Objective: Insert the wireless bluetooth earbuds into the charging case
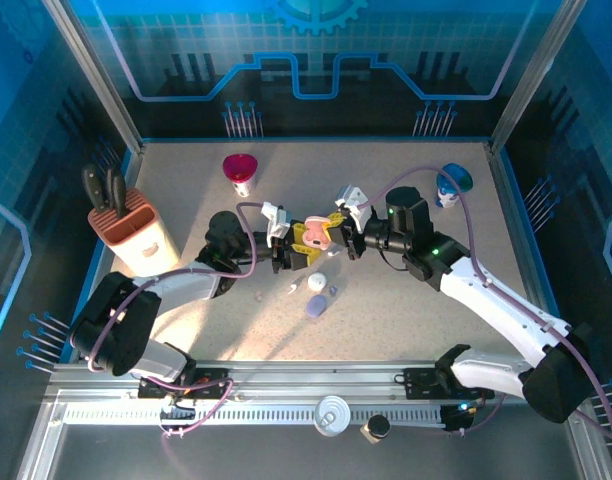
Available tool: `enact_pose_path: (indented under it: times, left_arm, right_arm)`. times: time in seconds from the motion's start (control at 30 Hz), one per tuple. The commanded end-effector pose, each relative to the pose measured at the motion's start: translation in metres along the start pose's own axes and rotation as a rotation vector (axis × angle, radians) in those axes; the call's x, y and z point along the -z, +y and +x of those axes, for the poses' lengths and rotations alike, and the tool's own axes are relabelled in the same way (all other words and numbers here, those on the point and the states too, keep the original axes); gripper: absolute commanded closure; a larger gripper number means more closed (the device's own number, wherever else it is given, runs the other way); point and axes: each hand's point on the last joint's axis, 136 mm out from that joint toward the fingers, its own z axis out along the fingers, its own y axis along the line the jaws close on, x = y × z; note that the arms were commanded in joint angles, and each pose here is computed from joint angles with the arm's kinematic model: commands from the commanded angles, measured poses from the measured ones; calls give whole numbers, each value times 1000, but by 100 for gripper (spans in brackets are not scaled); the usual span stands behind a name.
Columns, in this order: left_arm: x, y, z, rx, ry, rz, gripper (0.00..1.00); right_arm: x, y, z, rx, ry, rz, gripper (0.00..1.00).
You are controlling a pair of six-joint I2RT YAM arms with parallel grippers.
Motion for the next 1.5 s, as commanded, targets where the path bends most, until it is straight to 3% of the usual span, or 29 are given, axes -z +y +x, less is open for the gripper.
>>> enact_pose_path:
  times: [0.0,0.2,0.6,0.9,1.1,1.23,1.47]
  left_arm:
    - [-1,-3,-13,-42,-26,21,55]
    - [-1,-3,-15,-49,-31,24,52]
    - [-1,-1,-11,-45,-27,27,64]
    - [6,7,-11,-43,-51,-2,66]
    - [14,18,-10,-32,-80,-35,66]
    - [21,24,-11,-46,-98,-76,66]
    - [36,25,-19,-76,-121,-133,66]
  right_arm:
    - [-1,8,-6,9,-21,-36,100]
    - [-3,9,-6,5,-17,-45,100]
    - [-4,6,-8,1,-15,-37,100]
    - [8,7,-27,-17,-88,-26,47]
    - [22,14,-43,-38,-163,-47,22]
    - [34,-1,-48,-136,-230,3,20]
    - [36,-71,7,-528,-165,208,25]
